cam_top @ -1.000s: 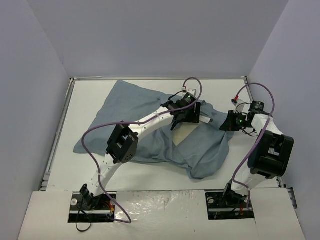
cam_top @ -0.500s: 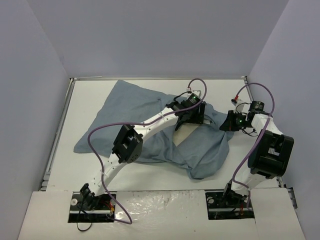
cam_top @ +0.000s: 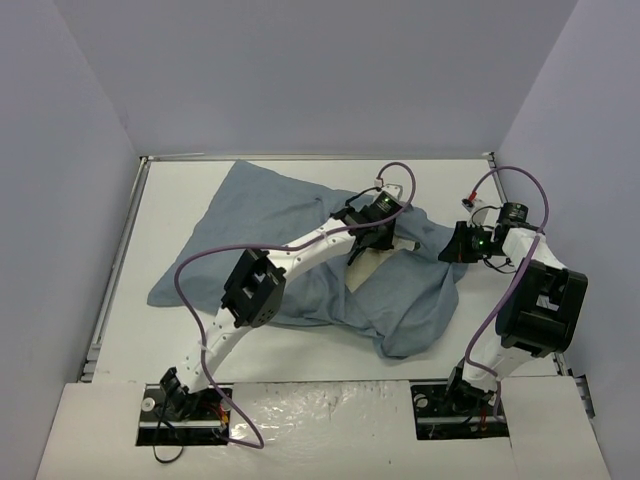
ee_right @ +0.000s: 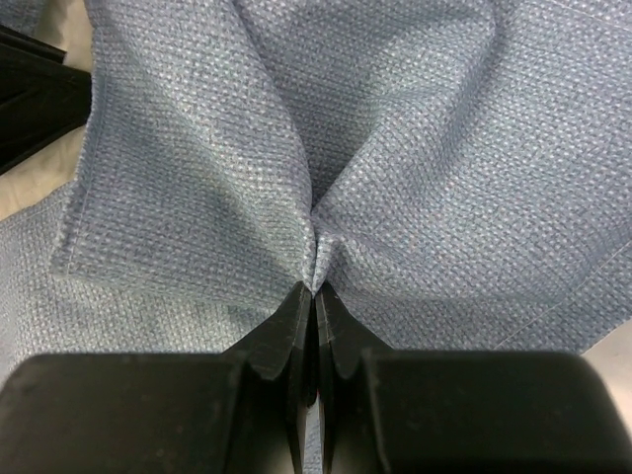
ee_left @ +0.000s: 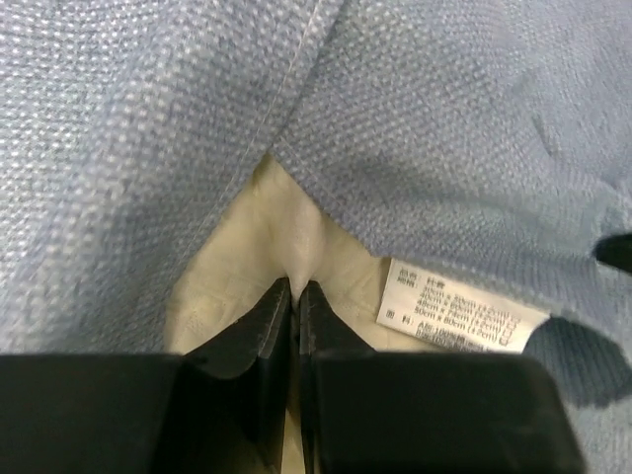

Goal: Remove the pillowcase from the pillow

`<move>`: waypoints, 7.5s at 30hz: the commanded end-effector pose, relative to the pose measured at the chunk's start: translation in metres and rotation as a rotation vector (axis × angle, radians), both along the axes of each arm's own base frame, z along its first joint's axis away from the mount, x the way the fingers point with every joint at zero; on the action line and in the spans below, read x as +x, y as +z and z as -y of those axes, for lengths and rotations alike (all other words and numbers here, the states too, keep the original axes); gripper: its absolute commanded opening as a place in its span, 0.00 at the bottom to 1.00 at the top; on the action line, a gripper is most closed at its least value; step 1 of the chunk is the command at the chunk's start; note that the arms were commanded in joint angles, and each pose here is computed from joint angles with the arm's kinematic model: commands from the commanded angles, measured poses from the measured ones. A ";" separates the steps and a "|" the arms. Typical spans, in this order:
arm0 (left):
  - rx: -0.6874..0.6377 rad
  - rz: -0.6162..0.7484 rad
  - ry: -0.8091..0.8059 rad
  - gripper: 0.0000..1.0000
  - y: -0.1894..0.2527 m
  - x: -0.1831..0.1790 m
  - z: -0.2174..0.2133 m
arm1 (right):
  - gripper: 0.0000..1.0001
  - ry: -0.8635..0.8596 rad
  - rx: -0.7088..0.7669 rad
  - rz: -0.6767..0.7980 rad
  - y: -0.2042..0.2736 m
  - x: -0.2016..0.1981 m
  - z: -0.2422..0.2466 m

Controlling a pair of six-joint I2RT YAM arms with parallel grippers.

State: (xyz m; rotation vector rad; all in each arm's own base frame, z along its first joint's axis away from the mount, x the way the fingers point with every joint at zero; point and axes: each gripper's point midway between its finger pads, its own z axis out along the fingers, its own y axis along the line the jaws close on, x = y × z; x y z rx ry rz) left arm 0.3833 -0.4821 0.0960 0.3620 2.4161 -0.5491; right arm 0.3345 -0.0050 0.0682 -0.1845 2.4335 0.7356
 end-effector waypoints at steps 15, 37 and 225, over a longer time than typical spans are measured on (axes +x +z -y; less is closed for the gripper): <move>-0.366 0.390 -0.040 0.02 0.254 -0.028 -0.111 | 0.00 -0.057 -0.015 0.041 0.003 0.031 0.016; -0.742 0.258 -0.445 0.02 0.303 -0.098 -0.104 | 0.00 -0.056 -0.004 0.077 -0.018 0.110 -0.043; -0.790 0.344 -0.121 0.02 0.236 0.028 -0.117 | 0.95 0.328 -0.209 0.566 0.220 -0.067 -0.110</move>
